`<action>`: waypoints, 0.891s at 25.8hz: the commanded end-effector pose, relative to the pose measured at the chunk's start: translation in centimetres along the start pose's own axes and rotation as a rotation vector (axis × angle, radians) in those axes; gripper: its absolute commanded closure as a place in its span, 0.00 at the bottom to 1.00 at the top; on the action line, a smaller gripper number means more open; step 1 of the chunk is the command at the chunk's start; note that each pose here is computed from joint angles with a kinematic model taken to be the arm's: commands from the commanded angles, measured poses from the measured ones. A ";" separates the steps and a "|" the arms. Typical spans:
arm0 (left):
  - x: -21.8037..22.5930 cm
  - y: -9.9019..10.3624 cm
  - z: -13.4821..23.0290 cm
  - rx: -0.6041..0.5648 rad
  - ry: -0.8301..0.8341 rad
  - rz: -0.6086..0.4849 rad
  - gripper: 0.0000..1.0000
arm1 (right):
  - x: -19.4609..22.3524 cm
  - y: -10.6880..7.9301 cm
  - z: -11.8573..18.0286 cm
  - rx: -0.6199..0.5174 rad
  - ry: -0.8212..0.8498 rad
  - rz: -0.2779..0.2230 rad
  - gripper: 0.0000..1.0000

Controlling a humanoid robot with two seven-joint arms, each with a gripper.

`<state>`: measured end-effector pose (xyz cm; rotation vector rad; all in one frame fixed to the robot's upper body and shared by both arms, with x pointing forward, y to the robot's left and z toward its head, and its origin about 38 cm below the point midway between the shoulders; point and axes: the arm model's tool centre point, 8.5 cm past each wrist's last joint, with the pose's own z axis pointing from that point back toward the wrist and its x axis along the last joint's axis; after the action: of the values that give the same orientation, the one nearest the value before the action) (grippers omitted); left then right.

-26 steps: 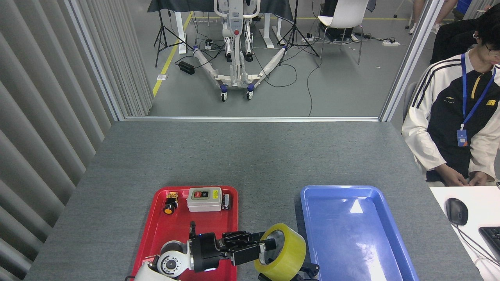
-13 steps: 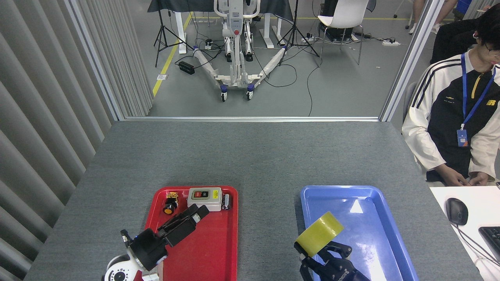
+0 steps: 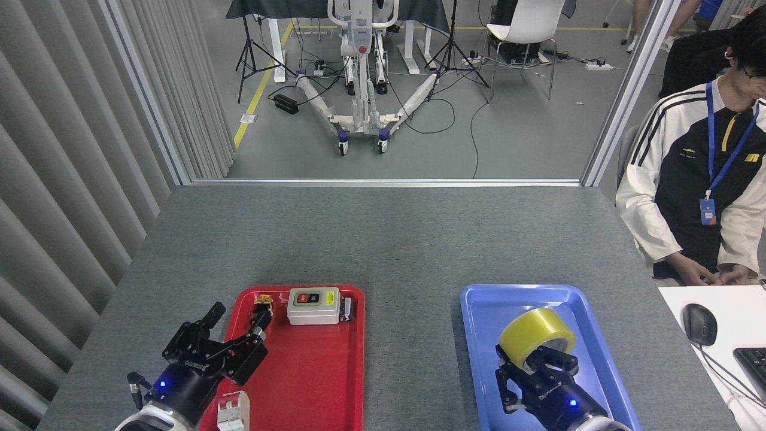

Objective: Place and move tape with both arms
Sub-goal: 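Lower the tape into the blue tray with the right gripper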

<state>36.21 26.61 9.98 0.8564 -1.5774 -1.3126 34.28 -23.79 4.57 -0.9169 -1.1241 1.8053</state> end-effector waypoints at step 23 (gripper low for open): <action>-2.3 -1.9 -2.2 0.117 0.160 -0.166 0.00 | -2.6 -1.3 -3.1 0.408 0.234 -0.380 0.00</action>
<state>38.99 27.37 7.78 1.1476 -1.4882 -1.2465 38.10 -24.52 4.88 -0.5458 -0.6415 1.5345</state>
